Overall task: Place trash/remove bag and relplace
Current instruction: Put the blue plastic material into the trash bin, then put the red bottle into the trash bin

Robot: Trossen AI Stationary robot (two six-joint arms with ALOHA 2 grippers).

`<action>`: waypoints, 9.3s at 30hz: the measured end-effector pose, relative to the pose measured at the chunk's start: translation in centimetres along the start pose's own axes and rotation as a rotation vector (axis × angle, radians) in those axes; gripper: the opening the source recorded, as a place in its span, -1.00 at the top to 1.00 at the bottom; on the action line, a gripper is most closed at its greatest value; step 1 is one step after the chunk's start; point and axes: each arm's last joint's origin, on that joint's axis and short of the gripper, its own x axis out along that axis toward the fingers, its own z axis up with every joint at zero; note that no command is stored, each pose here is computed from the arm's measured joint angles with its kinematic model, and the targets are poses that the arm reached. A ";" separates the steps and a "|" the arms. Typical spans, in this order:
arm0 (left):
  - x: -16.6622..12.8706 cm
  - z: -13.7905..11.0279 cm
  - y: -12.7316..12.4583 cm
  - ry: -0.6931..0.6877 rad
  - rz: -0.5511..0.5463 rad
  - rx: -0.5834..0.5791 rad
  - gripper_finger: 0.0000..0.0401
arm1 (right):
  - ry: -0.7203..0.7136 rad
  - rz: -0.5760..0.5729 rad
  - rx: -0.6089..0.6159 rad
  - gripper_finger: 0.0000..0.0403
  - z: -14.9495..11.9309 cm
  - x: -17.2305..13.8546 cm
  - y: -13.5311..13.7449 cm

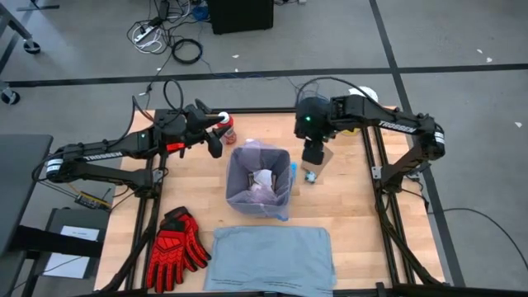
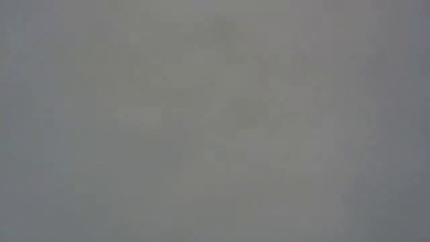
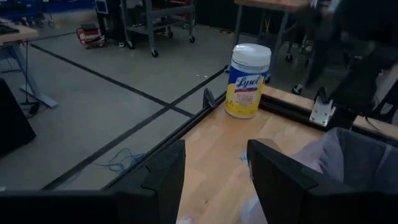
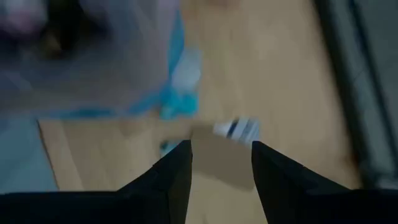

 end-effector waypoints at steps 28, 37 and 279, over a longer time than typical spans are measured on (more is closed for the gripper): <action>2.7 -2.1 -0.5 0.149 -0.013 -0.016 0.08 | 0.142 0.174 0.231 -0.20 -10.4 14.2 1.8; 4.4 -2.8 -1.3 0.169 -0.072 -0.069 0.09 | 0.136 0.204 0.232 -0.24 -12.5 16.2 2.1; 17.8 10.7 -1.4 0.210 -0.169 -0.356 -0.25 | -0.451 0.238 -0.124 0.12 -7.2 20.5 -0.4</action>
